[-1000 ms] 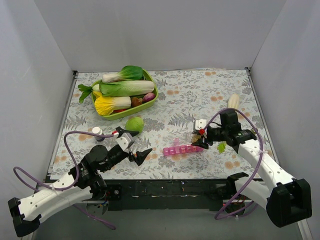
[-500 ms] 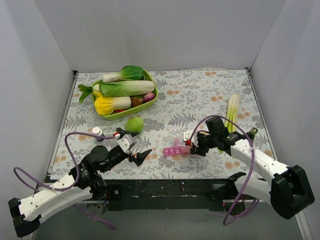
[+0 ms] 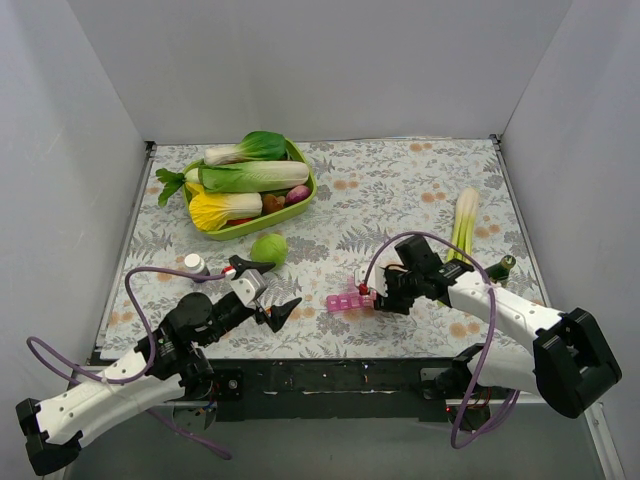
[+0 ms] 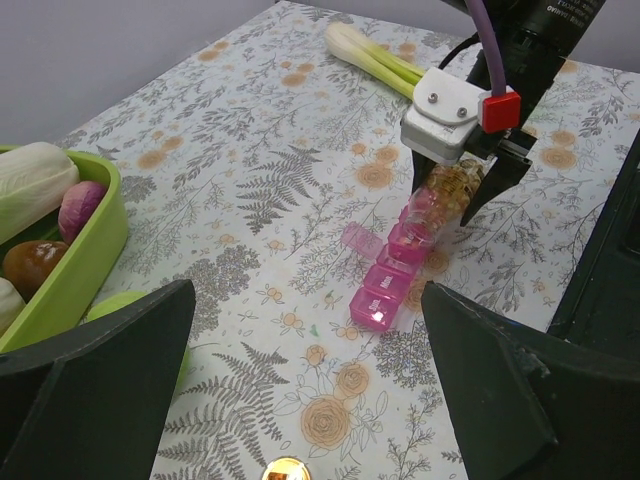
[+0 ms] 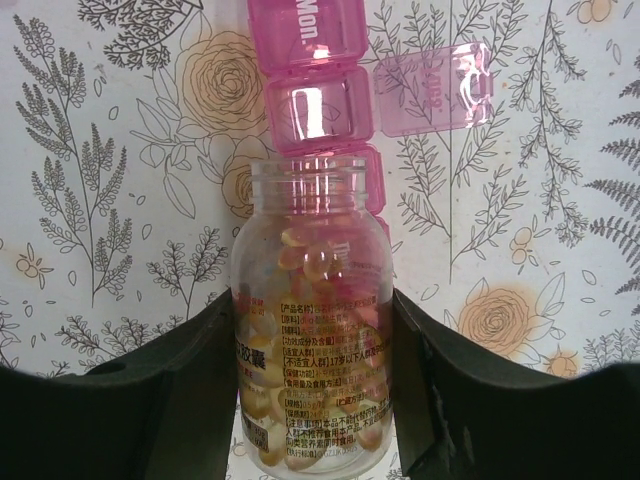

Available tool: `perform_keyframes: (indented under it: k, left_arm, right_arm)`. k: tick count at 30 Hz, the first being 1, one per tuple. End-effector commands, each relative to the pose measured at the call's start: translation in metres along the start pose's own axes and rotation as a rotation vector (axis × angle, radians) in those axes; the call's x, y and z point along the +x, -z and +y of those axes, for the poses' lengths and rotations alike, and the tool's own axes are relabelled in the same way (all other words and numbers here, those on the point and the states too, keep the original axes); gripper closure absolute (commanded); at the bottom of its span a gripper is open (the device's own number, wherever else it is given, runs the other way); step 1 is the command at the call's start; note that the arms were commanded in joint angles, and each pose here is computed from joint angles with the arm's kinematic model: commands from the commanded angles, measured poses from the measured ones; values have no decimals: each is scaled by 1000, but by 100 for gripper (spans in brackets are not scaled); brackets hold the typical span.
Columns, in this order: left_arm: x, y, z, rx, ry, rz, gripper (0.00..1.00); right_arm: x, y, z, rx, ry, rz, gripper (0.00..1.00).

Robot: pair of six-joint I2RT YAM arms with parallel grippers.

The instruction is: Sort the pills into containers

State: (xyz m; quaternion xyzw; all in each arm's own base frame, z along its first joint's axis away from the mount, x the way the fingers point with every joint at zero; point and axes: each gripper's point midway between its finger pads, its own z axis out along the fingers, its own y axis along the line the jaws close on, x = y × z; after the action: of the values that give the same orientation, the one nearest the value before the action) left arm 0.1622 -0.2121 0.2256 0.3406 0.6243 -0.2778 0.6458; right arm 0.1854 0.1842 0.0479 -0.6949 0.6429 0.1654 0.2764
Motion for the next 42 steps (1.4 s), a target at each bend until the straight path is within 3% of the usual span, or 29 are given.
perform_keyframes:
  k: [1,42]
  left_arm:
    - [-2,2,2,-6,-12,-4,2]
    - [-6,5,0,9,-13,-16,2]
  right_arm:
    - [-15,8,-16,42,21,11,99]
    - [-16,1,-16,-4,69,206,99]
